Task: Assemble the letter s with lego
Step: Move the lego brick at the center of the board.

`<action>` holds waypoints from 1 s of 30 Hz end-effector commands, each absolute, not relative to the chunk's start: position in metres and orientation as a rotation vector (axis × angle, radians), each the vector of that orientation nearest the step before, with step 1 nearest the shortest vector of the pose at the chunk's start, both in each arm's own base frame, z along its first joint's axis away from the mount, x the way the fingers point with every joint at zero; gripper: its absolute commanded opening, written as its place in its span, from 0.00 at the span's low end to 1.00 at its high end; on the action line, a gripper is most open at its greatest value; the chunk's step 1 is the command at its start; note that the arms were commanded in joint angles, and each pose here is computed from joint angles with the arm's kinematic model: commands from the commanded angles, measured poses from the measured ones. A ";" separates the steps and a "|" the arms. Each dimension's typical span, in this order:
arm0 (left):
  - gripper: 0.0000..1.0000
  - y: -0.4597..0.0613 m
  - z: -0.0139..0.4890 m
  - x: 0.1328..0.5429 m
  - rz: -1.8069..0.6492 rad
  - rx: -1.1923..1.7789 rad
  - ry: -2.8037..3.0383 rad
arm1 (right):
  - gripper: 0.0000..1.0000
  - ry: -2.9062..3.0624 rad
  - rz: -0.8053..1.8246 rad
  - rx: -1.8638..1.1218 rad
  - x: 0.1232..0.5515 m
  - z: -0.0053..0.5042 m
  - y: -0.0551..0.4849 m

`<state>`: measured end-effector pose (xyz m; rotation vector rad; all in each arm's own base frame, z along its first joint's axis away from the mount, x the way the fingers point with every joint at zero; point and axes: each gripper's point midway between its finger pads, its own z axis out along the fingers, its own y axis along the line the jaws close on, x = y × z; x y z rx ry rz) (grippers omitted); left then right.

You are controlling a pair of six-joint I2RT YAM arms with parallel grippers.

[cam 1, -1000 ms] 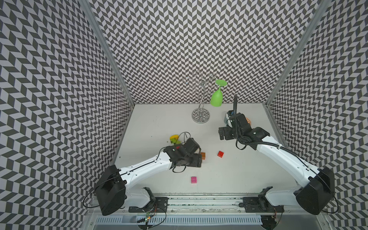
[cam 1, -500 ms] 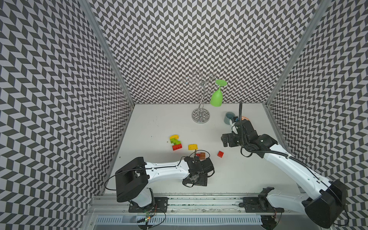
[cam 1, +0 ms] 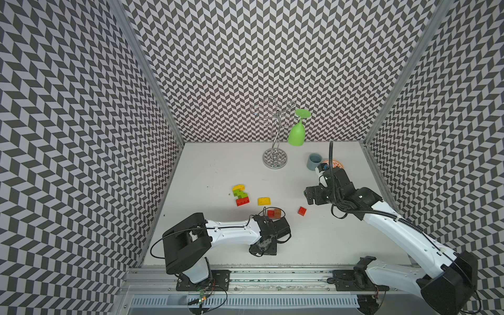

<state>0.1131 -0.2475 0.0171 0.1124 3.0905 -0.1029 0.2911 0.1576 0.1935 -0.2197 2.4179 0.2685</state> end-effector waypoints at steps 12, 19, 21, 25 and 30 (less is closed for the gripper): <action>0.09 -0.282 0.025 0.152 -0.129 0.201 3.024 | 0.90 2.354 0.304 -0.210 0.297 0.213 0.161; 0.11 -0.287 0.017 0.190 -0.124 0.150 3.014 | 0.89 2.359 0.306 -0.221 0.296 0.212 0.162; 0.13 -0.291 0.015 0.194 -0.130 0.154 3.017 | 0.90 2.361 0.307 -0.225 0.295 0.211 0.162; 0.24 -0.294 0.008 0.191 -0.130 0.169 3.040 | 0.93 2.367 0.297 -0.226 0.295 0.210 0.161; 0.60 -0.295 0.022 0.194 -0.134 0.169 3.016 | 0.97 2.387 0.311 -0.160 0.297 0.205 0.160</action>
